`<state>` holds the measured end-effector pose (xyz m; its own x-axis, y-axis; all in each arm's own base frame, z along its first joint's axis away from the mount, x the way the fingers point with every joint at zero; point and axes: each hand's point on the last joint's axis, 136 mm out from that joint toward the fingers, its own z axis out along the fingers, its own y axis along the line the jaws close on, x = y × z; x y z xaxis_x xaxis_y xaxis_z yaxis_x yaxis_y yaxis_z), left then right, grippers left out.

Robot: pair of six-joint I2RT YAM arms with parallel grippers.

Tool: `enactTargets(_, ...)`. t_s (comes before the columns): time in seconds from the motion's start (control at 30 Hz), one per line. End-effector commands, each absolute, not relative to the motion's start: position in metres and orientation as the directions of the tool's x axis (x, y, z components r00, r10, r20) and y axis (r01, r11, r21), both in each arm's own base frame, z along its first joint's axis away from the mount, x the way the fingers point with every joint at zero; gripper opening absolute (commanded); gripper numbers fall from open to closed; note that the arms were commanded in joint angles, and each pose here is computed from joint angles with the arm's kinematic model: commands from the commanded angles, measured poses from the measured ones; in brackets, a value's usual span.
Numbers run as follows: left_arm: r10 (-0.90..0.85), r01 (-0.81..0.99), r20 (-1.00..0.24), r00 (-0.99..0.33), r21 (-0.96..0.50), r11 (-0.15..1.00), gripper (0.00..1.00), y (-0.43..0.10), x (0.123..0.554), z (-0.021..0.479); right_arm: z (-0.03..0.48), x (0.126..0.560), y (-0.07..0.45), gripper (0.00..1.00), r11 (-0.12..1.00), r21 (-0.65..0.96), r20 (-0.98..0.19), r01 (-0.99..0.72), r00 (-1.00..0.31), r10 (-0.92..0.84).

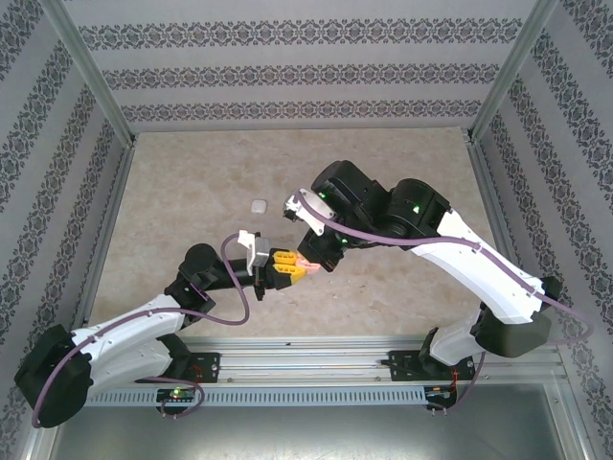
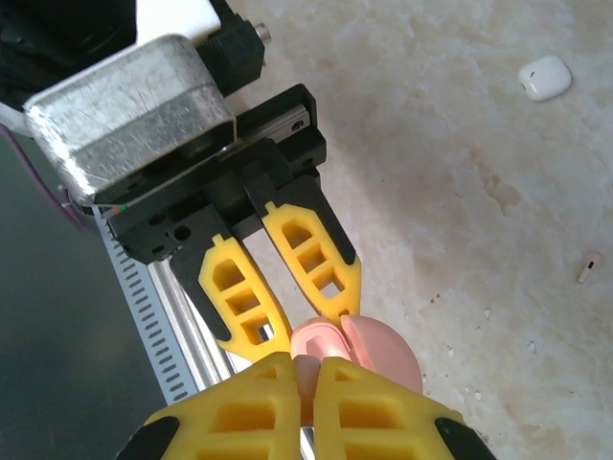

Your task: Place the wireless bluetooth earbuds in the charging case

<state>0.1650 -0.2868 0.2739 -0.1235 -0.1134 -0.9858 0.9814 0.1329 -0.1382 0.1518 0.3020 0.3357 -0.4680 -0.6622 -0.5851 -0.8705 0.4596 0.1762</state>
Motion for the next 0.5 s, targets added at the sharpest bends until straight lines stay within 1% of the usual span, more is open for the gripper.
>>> enactTargets(0.0,-0.168,0.995,-0.984,-0.053,-0.067,0.079,0.00,-0.282,0.152,0.301,0.343,0.141,0.297,0.07,0.406,0.180,-0.589,-0.896,-0.429,-0.684)
enactTargets(0.17,-0.162,0.999,-0.987,-0.013,-0.018,0.032,0.00,-0.282,0.142,0.304,0.334,0.135,0.295,0.07,0.394,0.192,-0.557,-0.899,-0.431,-0.710)
enactTargets(0.47,-0.152,0.999,-0.988,0.009,0.003,0.037,0.00,-0.282,0.141,0.304,0.328,0.128,0.305,0.06,0.369,0.216,-0.542,-0.904,-0.425,-0.725)
